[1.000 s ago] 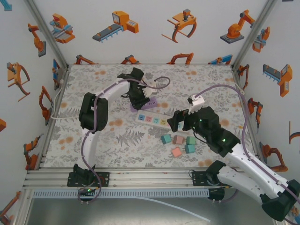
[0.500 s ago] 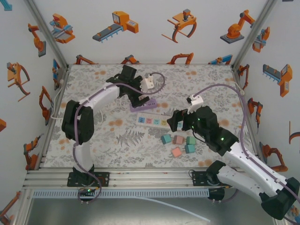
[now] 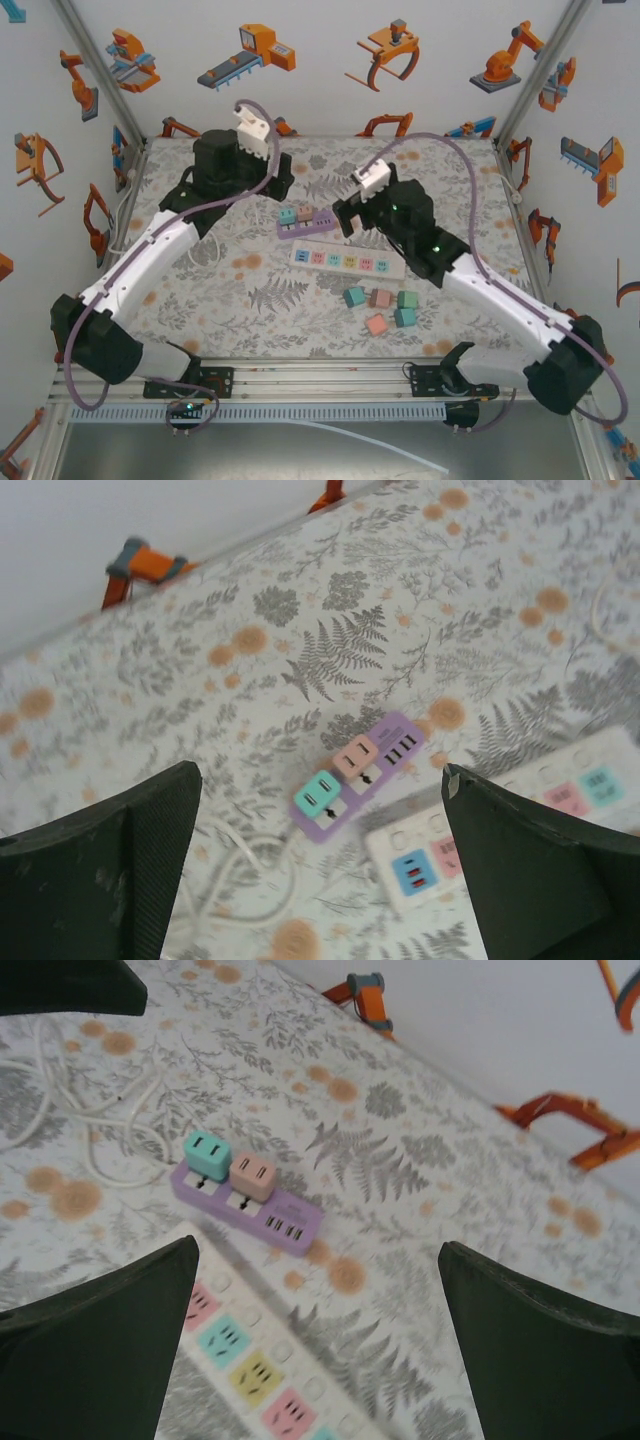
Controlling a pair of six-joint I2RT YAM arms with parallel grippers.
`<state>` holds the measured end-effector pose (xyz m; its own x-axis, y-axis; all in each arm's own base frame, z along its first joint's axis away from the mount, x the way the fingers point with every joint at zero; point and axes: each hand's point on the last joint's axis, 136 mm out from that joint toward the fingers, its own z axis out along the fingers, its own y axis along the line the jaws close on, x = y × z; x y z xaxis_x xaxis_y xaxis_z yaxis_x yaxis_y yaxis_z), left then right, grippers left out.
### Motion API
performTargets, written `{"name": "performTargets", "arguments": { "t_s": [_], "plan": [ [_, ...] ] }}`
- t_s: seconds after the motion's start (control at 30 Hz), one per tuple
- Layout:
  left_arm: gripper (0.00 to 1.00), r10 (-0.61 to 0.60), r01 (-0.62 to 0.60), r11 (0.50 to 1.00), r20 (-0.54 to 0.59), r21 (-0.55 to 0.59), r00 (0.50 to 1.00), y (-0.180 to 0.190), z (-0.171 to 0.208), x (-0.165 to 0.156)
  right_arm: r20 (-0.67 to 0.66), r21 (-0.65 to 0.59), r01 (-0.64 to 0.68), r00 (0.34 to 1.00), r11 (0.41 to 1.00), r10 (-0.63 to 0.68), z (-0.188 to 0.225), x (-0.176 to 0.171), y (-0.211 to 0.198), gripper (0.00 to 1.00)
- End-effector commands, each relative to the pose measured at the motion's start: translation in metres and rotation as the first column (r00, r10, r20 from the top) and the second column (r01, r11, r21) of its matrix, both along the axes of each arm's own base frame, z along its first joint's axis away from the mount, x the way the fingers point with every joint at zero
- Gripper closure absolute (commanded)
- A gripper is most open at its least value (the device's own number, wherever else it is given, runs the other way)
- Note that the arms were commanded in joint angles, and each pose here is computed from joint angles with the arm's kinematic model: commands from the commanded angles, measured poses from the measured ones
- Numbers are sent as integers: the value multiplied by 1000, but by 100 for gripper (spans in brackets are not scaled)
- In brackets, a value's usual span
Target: Pull the plug off the socket
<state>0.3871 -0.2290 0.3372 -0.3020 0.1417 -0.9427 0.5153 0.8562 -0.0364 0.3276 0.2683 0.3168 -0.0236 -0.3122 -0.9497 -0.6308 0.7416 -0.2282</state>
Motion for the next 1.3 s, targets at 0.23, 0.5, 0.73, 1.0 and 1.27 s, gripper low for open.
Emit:
{"name": "performTargets", "arguments": {
  "t_s": [0.23,0.5,0.73,1.0,1.27],
  "plan": [
    [3,349,-496,835,-467,-238,812,80,-87,5,-127,-370,-615,776,697,617,-65,4,84,3],
    [10,506,-668,744,-629,-29,590,100,-150,3,-194,-353,-707,697,613,691,-126,58,101,4],
    [20,498,-678,735,-697,21,517,90,-193,10,-331,-383,-762,641,522,693,-183,85,107,10],
    [29,475,-667,743,-745,55,468,76,-235,24,-407,-338,-805,592,487,696,-211,80,108,34],
    [34,447,-647,759,-778,68,442,64,-264,31,-410,-308,-819,573,484,709,-216,70,116,44]
  ]
}}
